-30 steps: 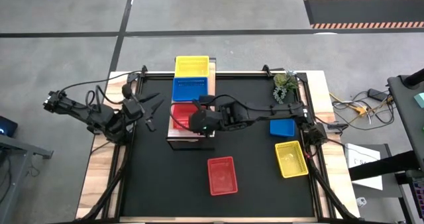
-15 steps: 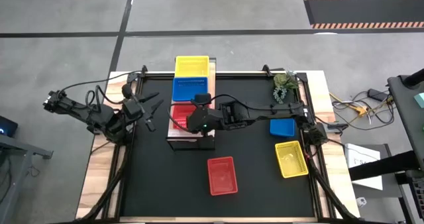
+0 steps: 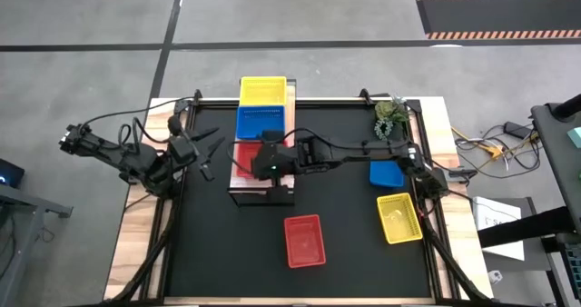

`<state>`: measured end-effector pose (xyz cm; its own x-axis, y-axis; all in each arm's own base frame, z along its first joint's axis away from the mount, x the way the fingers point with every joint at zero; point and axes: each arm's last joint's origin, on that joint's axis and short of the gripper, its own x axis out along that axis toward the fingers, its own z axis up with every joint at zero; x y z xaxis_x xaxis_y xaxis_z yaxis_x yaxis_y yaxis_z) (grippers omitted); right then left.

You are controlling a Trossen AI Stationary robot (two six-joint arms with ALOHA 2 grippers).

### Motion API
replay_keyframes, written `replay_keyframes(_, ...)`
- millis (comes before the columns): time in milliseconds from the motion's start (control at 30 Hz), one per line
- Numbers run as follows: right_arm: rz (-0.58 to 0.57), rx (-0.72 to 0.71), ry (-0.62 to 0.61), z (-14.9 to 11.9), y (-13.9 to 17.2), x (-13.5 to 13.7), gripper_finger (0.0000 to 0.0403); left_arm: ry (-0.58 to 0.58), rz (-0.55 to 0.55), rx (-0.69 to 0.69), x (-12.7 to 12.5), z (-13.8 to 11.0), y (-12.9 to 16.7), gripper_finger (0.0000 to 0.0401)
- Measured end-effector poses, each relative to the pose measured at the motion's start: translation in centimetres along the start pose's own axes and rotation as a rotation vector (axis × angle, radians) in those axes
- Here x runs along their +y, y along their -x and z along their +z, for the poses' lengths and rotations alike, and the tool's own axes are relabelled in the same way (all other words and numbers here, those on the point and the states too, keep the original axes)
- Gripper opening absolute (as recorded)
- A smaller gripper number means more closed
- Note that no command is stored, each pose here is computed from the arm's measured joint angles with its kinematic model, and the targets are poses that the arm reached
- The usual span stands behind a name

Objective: Stack baskets on shelf by color
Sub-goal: Stack the blue bin on top of the blue bins on the shelf

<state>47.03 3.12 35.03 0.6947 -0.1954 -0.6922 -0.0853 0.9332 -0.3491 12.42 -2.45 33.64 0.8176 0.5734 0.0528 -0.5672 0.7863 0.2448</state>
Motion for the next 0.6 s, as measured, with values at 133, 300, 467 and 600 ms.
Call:
replay_keyframes(133, 0.004, 0.007, -0.014, 0.0, 1.3, -0.2, 0.0009, -0.019, -0.001, 0.001, -0.1, 0.0, 0.0, 0.0118)
replay_keyframes(300, 0.028, 0.075, -0.057, -0.7, 3.3, -0.4, 0.0008, -0.016, -0.034, -0.013, -0.2, 0.1, -0.1, 0.0118)
replay_keyframes(467, 0.068, 0.169, -0.104, -1.6, 4.6, 0.2, 0.0008, -0.011, -0.062, -0.027, -0.3, 0.1, -0.1, 0.0118)
replay_keyframes(600, 0.079, 0.229, -0.134, -2.2, 5.6, 0.6, 0.0008, -0.009, -0.074, -0.033, -0.3, 0.2, -0.1, 0.0118)
